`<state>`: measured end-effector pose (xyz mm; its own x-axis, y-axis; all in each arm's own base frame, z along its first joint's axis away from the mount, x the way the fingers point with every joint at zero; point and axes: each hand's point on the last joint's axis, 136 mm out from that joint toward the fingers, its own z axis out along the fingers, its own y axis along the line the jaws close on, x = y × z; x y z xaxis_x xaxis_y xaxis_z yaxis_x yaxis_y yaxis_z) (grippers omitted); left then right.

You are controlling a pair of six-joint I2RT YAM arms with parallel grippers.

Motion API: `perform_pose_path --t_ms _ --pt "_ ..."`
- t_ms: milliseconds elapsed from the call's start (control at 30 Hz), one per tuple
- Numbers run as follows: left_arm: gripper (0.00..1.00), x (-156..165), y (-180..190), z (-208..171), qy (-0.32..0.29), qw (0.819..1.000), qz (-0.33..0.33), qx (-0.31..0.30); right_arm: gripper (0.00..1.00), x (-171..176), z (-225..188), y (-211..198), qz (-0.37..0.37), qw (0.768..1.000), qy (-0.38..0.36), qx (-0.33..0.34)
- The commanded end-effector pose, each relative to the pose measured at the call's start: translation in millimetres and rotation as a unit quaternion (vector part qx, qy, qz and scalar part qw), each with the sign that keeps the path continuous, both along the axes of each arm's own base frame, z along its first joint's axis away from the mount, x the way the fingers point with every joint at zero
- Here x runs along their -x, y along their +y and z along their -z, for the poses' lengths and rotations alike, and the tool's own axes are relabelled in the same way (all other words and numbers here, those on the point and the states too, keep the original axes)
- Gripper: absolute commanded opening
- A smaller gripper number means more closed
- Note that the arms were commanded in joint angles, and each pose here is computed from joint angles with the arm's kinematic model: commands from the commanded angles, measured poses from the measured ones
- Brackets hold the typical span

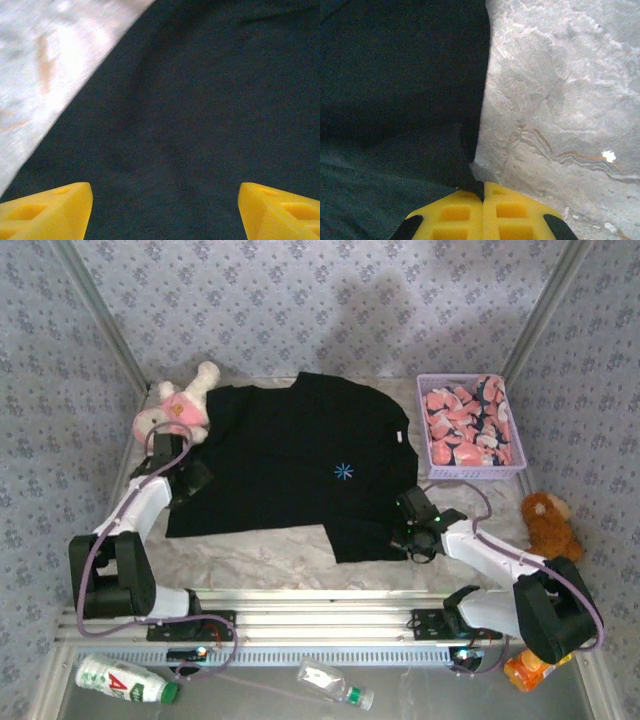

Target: Fold and stack the mixed laundry pile

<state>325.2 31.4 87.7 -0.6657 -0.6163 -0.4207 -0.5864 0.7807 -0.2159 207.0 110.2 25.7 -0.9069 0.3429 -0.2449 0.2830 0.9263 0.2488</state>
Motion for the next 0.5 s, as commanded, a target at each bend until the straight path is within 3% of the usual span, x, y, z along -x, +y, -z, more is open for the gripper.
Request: perform_pose_path --t_ms 0,200,467 --pt "0.75 37 27 18 0.048 0.997 -0.066 -0.008 0.0 3 3 -9 0.02 1.0 0.009 0.008" --pt "0.69 53 45 45 0.031 0.981 -0.186 0.052 0.0 4 9 -10 0.021 1.0 0.009 0.003" --pt "0.48 51 35 78 0.044 0.973 -0.207 0.095 0.0 3 9 -9 0.023 1.0 0.002 -0.005"
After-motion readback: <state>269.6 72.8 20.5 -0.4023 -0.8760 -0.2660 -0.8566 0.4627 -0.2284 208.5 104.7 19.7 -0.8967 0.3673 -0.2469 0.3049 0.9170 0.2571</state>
